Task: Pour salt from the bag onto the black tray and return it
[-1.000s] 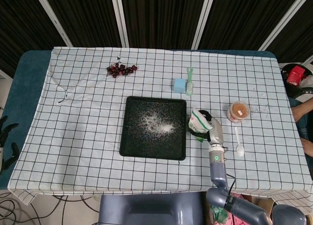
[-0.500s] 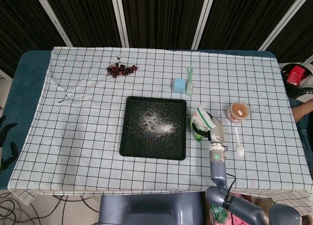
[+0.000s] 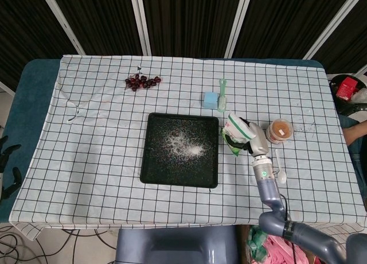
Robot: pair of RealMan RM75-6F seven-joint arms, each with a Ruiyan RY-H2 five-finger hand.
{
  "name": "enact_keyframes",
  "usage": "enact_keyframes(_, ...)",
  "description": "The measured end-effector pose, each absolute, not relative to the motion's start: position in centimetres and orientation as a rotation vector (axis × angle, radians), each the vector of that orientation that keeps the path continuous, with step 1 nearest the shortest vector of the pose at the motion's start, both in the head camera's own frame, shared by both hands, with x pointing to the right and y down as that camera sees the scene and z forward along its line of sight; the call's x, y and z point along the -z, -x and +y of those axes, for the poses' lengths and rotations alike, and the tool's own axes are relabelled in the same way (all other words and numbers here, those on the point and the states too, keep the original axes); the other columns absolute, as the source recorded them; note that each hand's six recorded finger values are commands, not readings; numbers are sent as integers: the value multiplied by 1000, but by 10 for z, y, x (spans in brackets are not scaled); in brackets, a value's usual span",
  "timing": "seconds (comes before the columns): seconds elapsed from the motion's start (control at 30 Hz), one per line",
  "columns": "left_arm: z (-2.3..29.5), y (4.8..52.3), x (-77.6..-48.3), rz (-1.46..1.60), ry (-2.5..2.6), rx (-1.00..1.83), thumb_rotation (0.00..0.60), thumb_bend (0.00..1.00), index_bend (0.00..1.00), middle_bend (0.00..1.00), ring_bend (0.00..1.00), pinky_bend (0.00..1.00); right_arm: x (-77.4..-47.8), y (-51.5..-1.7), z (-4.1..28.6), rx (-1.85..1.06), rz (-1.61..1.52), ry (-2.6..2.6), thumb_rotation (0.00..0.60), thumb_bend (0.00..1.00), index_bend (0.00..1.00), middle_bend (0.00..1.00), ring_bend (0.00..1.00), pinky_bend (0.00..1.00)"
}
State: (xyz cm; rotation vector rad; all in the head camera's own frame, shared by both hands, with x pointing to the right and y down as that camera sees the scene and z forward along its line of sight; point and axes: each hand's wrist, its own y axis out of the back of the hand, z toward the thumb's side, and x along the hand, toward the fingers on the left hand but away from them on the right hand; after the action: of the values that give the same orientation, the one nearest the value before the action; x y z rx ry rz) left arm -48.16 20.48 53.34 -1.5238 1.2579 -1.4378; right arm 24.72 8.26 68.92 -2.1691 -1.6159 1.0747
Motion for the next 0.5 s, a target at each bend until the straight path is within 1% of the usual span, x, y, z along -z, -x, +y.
enact_keyframes(0.2, 205, 481, -533, 1261, 1526, 1434, 600, 650, 206, 26, 0, 18, -664, -232, 71, -1143, -1302, 2293, 600, 368, 505, 418, 515, 432)
enact_keyframes(0.37, 205, 481, -533, 1260, 1531, 1435, 600, 650, 206, 26, 0, 18, -652, -219, 63, -1220, -1042, 2330, 600, 365, 506, 418, 515, 432)
enact_keyframes(0.5, 205, 481, -533, 1265, 1532, 1434, 600, 650, 206, 26, 0, 18, -649, -207, 61, -1266, -902, 2356, 600, 365, 505, 418, 515, 432)
